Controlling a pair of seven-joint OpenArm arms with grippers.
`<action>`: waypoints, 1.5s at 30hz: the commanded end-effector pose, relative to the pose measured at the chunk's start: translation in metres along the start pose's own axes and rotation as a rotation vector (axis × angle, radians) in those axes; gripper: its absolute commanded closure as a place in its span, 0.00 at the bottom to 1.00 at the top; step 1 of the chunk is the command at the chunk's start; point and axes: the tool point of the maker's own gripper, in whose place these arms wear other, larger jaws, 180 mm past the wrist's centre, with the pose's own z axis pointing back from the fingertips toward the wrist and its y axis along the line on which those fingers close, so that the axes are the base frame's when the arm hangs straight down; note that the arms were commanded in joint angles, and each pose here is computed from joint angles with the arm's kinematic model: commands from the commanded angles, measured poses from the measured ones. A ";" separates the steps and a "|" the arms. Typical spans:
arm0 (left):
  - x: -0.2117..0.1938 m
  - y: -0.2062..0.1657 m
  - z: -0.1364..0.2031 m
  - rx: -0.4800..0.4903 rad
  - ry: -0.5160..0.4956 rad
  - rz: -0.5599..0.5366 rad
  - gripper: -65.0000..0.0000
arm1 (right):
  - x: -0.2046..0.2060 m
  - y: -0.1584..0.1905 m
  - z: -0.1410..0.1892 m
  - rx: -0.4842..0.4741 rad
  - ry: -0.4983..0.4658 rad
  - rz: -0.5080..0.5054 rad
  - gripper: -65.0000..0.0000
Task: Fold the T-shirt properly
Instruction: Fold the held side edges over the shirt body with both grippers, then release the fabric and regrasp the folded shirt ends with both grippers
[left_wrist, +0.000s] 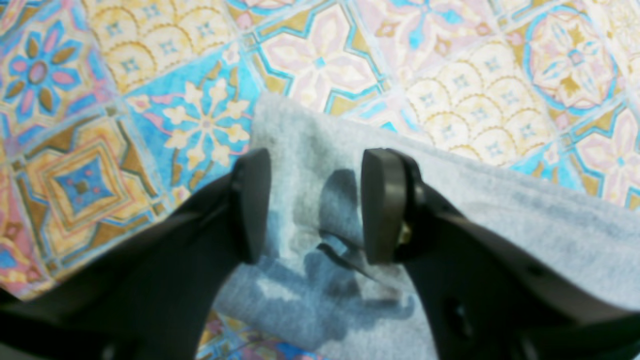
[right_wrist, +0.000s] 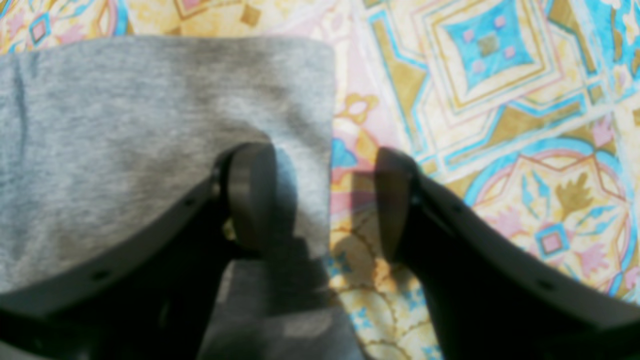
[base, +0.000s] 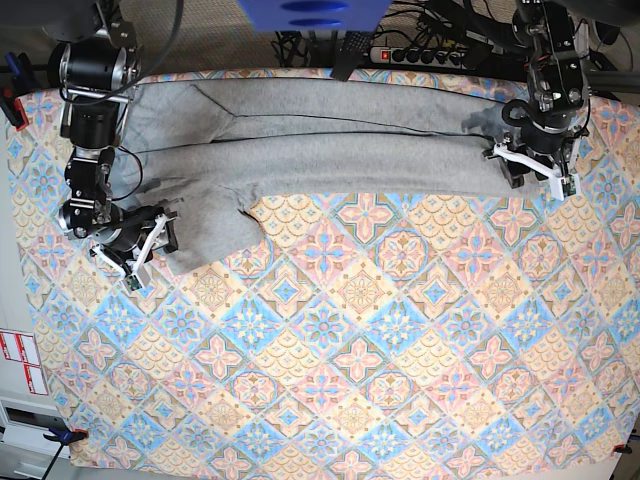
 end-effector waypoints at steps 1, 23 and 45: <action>0.013 0.000 0.003 -0.004 -0.042 -0.011 0.54 | 0.013 -0.008 0.005 -0.014 -0.028 0.014 0.51; 0.026 0.043 0.015 0.116 -0.107 0.094 0.55 | 0.012 0.036 0.014 0.030 -0.036 0.206 0.98; 0.026 0.046 0.015 0.123 -0.108 0.099 0.55 | -0.051 0.089 0.126 -0.046 -0.036 0.368 0.99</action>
